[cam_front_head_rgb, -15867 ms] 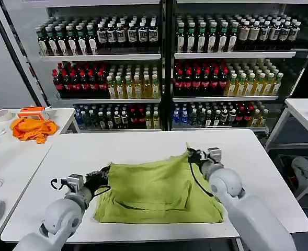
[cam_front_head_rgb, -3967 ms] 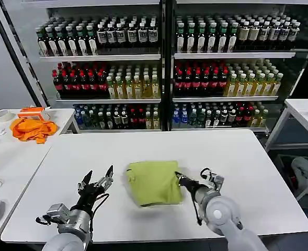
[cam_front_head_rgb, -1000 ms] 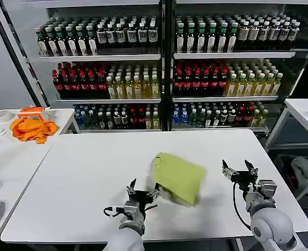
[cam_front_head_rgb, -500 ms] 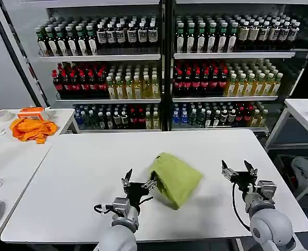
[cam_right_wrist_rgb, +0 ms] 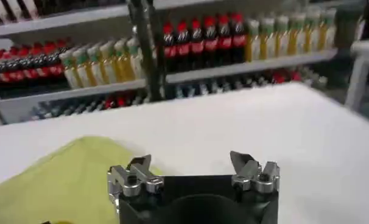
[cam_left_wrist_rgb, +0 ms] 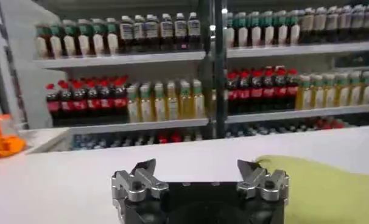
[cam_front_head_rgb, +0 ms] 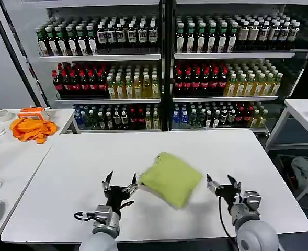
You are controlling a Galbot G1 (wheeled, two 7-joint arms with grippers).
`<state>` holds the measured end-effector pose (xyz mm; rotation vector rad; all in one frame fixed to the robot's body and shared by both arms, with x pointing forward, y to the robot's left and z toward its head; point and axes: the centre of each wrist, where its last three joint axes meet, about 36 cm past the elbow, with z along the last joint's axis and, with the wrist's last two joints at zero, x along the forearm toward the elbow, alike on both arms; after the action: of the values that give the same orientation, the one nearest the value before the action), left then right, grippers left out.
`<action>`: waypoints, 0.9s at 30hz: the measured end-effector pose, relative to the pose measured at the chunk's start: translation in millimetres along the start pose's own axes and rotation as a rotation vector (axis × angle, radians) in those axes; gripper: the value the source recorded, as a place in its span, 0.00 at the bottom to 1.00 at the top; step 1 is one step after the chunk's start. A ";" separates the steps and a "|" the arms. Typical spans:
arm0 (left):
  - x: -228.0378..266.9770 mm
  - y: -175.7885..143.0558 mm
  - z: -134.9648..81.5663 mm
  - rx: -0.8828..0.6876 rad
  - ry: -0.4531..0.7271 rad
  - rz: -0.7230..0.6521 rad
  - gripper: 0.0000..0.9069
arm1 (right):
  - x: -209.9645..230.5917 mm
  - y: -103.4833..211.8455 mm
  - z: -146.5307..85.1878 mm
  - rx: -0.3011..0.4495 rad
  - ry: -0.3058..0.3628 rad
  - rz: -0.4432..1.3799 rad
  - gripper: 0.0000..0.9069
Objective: Fold and organize the clothes.
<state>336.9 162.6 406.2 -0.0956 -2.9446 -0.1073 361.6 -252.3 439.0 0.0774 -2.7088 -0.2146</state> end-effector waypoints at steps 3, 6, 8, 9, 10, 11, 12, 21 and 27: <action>5.8 3.6 0.2 -0.008 -0.007 -0.009 1.00 | -6.3 8.1 5.3 -0.042 0.031 -0.014 1.00; 10.7 5.7 0.2 -0.012 -0.009 -0.016 1.00 | -14.9 14.8 9.1 -0.091 0.061 -0.022 1.00; 13.6 6.7 1.4 -0.015 -0.008 -0.023 1.00 | -21.8 18.1 11.3 -0.123 0.079 -0.021 1.00; 14.8 7.2 1.7 -0.015 -0.008 -0.025 1.00 | -25.3 19.7 12.5 -0.139 0.088 -0.020 1.00; 16.1 7.7 1.6 -0.015 -0.009 -0.028 1.00 | -29.5 21.2 13.4 -0.157 0.096 -0.017 0.92; 17.1 8.3 1.7 -0.015 -0.009 -0.029 1.00 | -33.4 22.7 13.8 -0.172 0.103 -0.015 0.76; 18.1 8.9 1.6 -0.016 -0.010 -0.031 1.00 | -37.5 24.3 14.3 -0.188 0.110 -0.013 0.76; 25.6 10.8 2.8 -0.023 -0.004 -0.030 1.00 | -68.7 38.1 9.1 -0.284 0.138 0.000 0.00; 25.7 10.8 2.4 -0.023 -0.005 -0.029 1.00 | -82.8 43.8 3.4 -0.310 0.144 0.005 0.00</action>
<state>312.0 175.0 409.6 -0.0569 -2.9512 -0.1451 434.6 -201.4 409.5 -0.0056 -2.5008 -0.6003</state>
